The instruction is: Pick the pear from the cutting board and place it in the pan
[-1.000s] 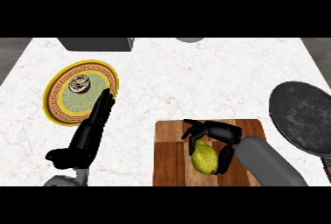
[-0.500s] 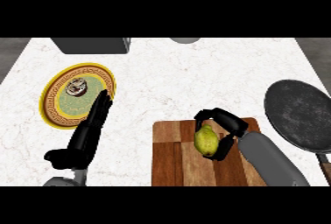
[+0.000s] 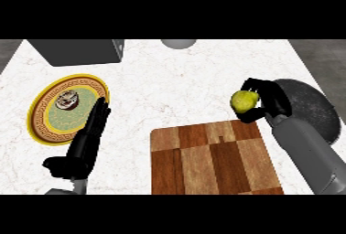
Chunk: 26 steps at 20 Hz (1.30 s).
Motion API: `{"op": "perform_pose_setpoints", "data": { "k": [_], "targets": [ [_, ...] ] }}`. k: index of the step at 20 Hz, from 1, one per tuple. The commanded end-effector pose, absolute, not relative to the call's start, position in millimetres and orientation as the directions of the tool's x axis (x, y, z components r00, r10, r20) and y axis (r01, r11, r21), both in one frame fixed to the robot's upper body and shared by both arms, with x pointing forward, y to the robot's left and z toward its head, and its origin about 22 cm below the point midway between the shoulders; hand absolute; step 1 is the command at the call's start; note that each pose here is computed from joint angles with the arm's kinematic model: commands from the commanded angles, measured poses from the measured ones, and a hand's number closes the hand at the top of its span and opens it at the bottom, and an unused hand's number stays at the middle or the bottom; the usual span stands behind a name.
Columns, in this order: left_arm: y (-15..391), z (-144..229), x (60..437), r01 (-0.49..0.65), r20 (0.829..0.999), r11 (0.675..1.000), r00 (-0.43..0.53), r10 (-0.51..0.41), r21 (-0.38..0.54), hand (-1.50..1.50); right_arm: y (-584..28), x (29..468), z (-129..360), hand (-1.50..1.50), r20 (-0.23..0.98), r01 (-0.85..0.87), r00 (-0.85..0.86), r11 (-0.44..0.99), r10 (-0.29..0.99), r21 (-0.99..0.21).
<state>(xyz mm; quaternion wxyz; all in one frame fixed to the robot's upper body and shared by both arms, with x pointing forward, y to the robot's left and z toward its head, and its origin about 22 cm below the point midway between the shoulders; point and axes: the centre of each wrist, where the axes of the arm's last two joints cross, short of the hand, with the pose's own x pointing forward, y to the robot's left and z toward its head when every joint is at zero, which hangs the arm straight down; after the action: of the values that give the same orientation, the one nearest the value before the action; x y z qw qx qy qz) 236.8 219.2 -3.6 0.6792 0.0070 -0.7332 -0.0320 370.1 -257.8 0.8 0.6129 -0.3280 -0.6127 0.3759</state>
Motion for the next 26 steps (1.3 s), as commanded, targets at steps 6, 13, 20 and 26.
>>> {"op": "perform_pose_setpoints", "data": {
  "k": [6,13,20,26],
  "targets": [
    [220,-2,233,0.028,0.994,0.998,-0.097,-0.051,0.053,0.00,-194,379,42,1.50,0.589,0.354,0.229,0.497,0.775,-0.792],
    [207,-15,235,0.070,0.993,0.996,-0.103,-0.049,0.057,0.00,-201,336,54,1.50,0.658,0.511,0.325,0.459,0.680,-0.727],
    [222,-1,237,0.079,0.992,0.995,-0.119,-0.046,0.055,0.00,-302,309,72,1.50,0.519,0.614,0.429,0.183,0.739,-0.768],
    [200,5,251,0.117,0.992,0.992,-0.125,-0.023,0.038,0.00,-351,312,63,1.50,0.547,0.710,0.453,0.087,0.704,-0.699]
  ]
}}
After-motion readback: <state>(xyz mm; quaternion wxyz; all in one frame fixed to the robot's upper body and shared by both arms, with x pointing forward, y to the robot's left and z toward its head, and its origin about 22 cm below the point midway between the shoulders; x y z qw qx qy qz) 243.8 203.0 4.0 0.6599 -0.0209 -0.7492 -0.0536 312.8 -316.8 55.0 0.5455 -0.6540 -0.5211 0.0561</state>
